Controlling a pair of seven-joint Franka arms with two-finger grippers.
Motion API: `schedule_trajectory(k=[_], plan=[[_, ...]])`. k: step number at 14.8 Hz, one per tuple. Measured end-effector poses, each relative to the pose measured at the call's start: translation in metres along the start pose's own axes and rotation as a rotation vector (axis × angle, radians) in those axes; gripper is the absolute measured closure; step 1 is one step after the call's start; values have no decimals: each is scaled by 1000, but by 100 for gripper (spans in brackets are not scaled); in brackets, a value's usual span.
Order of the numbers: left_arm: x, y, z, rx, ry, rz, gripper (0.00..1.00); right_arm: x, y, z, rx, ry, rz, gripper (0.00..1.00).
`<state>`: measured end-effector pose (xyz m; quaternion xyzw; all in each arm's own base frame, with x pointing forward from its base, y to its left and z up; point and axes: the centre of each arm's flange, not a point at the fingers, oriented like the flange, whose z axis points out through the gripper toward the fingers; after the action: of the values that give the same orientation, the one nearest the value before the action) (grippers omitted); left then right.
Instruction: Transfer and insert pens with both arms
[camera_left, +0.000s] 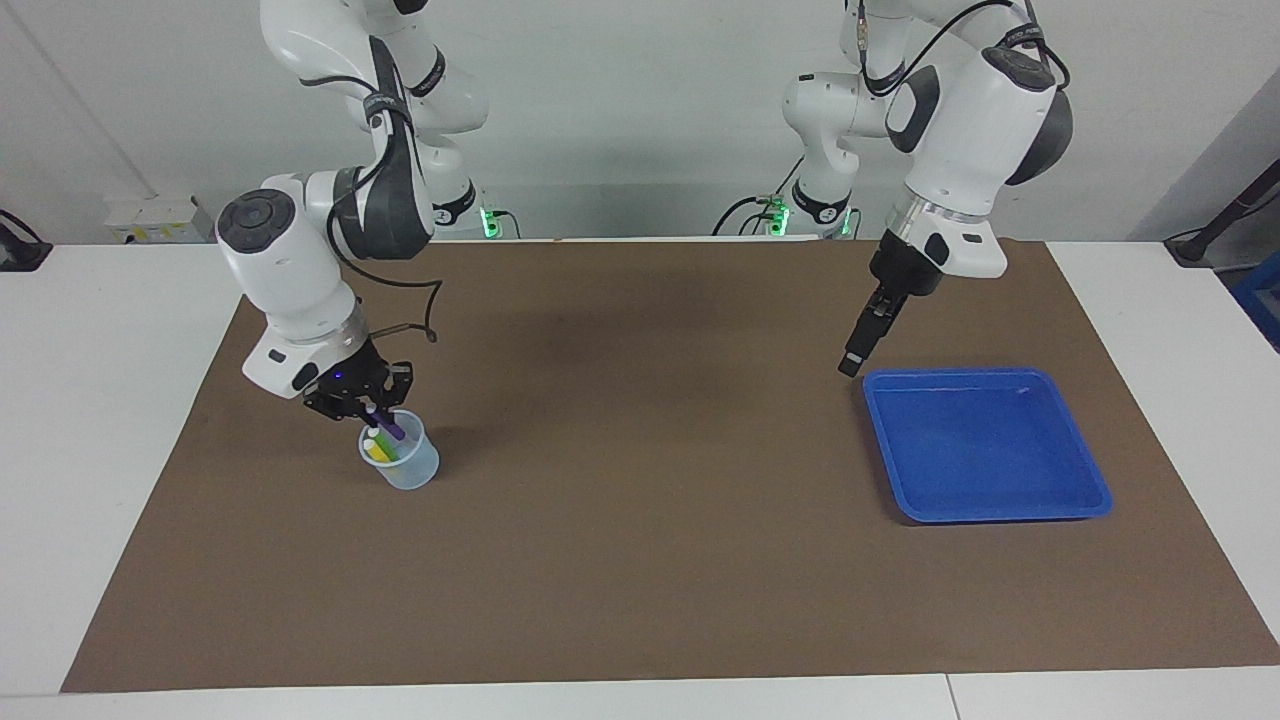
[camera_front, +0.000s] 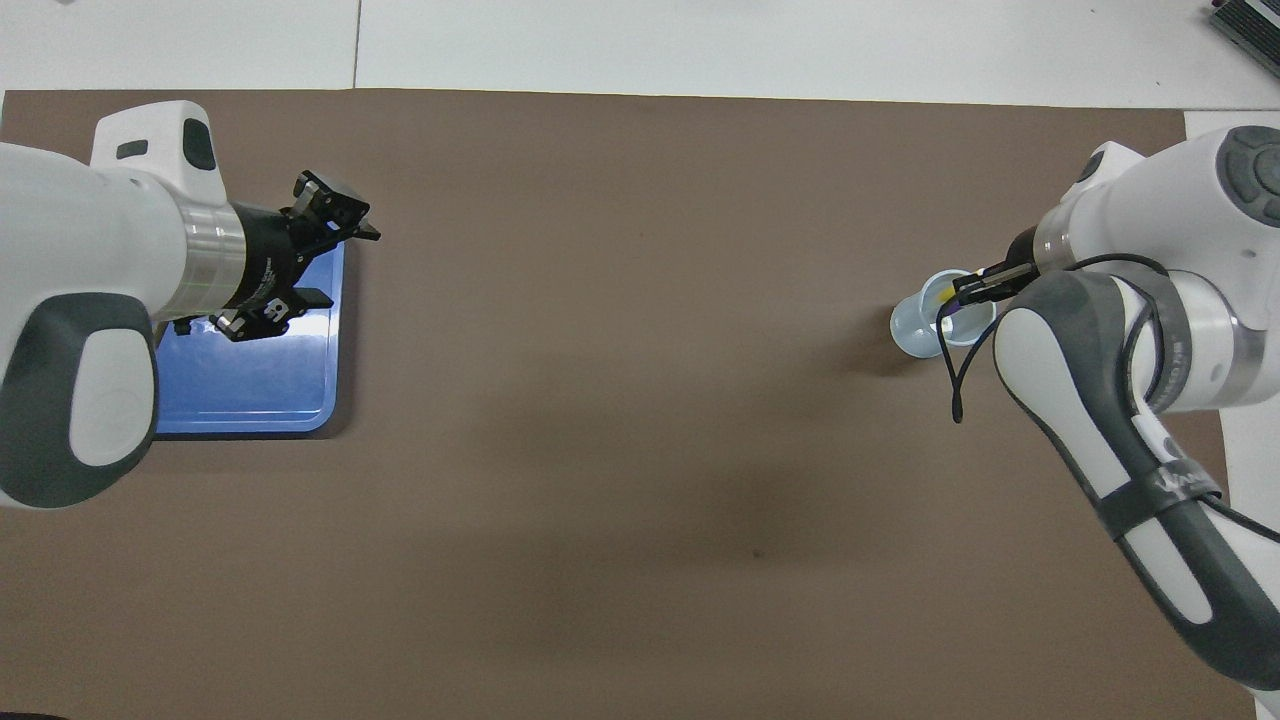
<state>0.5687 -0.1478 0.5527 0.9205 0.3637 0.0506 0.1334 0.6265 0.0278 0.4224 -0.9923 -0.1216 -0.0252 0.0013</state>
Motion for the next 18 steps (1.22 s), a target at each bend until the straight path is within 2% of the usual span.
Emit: schedule_trajectory(k=[1,2,5,6,7,9,12,13,14,18], plan=[[6,-12,-3,38,-25,60,21,1,0,7,0,3,0,78],[12,-25,-8,72,-53,119,22,2,0,12,0,0,0,73],[26,-59,-27,130,-121,285,21,2,1,13,1,-3,5,44],[31,-69,-36,136,-130,323,21,2,1,11,1,-3,13,37],[36,-79,-45,143,-131,354,21,2,0,7,1,-5,21,22],[40,-95,-61,168,-134,410,20,2,1,-12,4,-22,31,2],[33,-115,-76,258,-170,521,19,-5,4,-65,1,-21,42,0],[31,-119,-80,284,-181,561,12,-12,6,-83,0,-18,48,0],[28,-122,-84,298,-188,594,3,-20,8,-100,-1,-19,55,0],[24,-126,-99,301,-170,634,0,-53,19,-152,-2,-30,87,0]])
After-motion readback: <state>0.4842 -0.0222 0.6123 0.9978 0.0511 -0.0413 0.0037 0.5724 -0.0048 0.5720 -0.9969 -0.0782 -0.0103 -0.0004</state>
